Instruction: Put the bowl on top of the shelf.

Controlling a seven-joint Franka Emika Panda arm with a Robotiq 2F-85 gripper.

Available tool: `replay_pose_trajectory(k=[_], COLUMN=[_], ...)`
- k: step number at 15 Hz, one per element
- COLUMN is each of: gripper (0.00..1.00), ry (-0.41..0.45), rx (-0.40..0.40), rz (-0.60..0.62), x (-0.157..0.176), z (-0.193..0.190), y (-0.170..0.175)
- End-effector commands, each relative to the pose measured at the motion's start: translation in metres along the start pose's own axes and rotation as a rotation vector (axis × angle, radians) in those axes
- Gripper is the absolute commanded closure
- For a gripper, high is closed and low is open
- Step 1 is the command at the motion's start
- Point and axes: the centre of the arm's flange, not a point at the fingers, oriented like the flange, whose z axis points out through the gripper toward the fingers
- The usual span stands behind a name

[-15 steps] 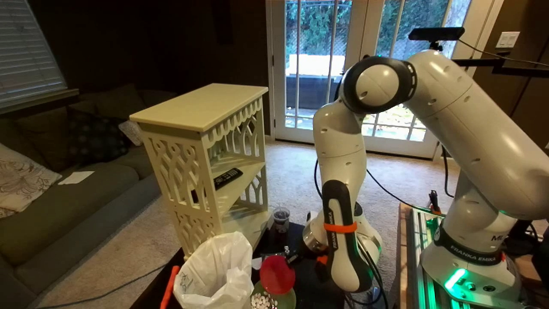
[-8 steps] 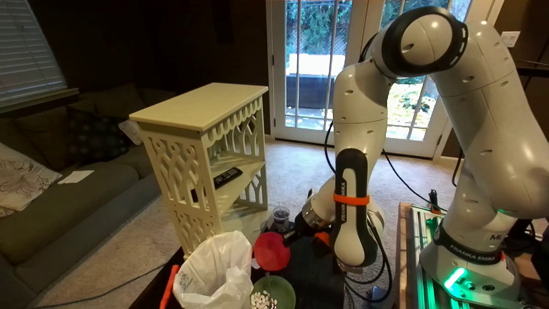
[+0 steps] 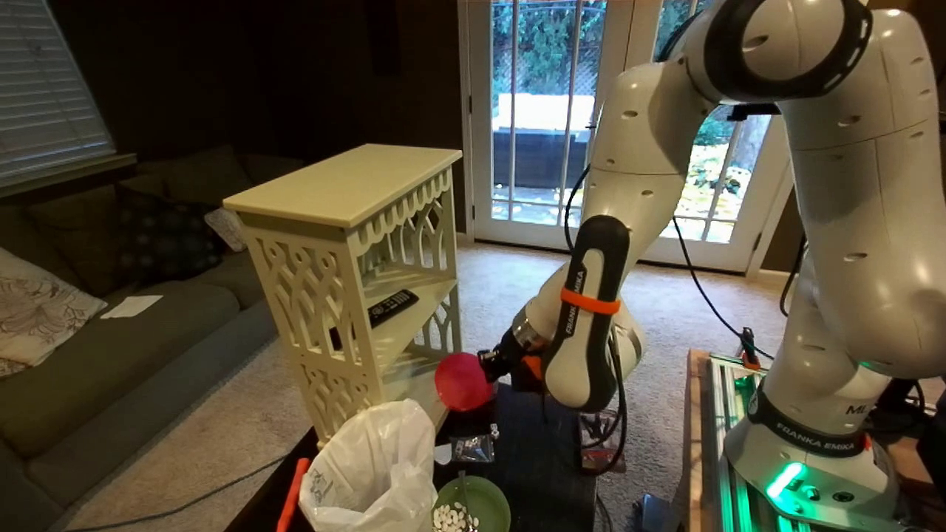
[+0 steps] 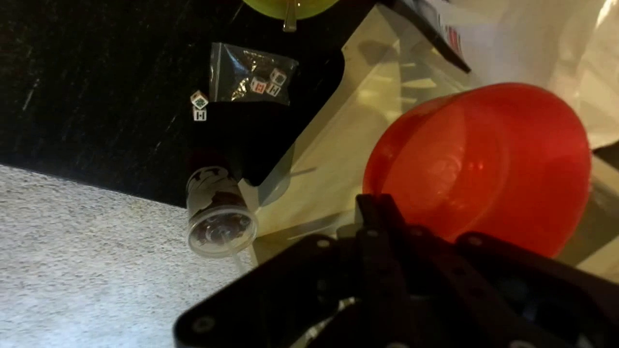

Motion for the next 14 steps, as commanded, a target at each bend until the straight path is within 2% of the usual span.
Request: replay_pose_trajectory(k=[1, 4, 5, 6, 9, 11, 14], gripper=[0.99, 0.99, 0.99, 0.97, 0.99, 0.99, 0.99], ry=[0.006, 0.001, 0.042, 0.032, 0.058, 0.087, 0.227], rx=[0.018, 0.098, 0.109, 0.075, 0.1, 0.07, 0.086], rz=[0.174, 0.314, 0.304, 0.265, 0.287, 0.381, 0.527], x=[0.062, 0.107, 0.11, 0.096, 0.11, 0.121, 0.138], z=[-0.051, -0.071, -0.071, -0.06, -0.071, -0.093, -0.133], y=[-0.025, -0.038, -0.041, -0.041, -0.047, -0.051, -0.034])
